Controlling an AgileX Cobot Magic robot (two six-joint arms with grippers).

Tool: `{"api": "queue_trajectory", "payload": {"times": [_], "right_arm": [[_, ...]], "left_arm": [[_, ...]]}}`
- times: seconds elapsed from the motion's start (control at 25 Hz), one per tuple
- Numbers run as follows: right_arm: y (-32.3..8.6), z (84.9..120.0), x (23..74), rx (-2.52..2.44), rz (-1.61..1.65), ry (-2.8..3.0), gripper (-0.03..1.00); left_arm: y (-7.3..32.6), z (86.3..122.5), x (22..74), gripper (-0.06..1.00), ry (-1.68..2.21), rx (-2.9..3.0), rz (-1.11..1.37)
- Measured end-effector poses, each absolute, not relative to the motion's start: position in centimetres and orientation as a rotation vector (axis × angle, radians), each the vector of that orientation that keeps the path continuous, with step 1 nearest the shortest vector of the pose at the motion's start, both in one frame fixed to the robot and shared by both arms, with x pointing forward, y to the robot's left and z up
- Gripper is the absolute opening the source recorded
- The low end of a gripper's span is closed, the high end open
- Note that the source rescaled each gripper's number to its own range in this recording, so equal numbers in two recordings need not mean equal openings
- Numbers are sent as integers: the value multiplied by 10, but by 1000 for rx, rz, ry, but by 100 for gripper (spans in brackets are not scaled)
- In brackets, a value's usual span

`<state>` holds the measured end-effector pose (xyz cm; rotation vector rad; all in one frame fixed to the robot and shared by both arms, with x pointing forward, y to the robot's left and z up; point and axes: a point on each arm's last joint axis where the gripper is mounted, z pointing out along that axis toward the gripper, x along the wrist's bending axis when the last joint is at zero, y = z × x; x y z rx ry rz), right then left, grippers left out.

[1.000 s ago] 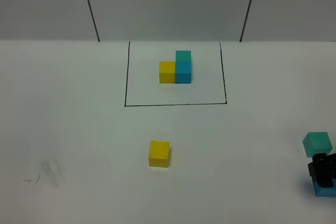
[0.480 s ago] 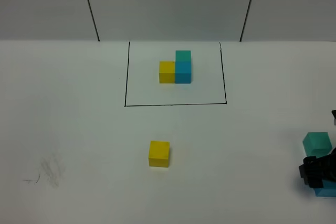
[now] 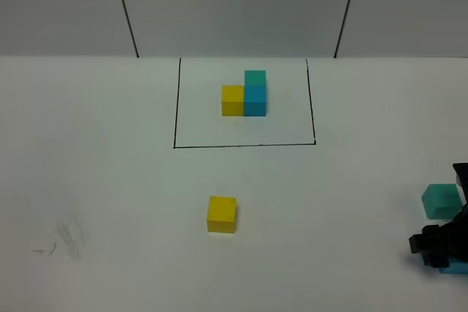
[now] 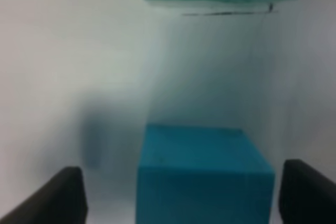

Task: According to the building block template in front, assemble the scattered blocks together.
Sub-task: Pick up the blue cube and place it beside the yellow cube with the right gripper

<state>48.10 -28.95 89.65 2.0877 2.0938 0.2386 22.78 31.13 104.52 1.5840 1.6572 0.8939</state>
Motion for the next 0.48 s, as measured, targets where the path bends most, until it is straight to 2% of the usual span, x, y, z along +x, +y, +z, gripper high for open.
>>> {"api": "queue_trajectory", "payload": {"times": [0.08,0.12,0.48], "right_arm": [[-289,896,481,2086,240,2095,5],[-289,897,481,2087,242,2092,0],[-289,905,480,2083,271,2074,1]], "left_arm": [[311,1045,228,42,1657,1584,894],[311,1045,228,42,1657,1584,894],[311,1045,228,42,1657,1584,894]]}}
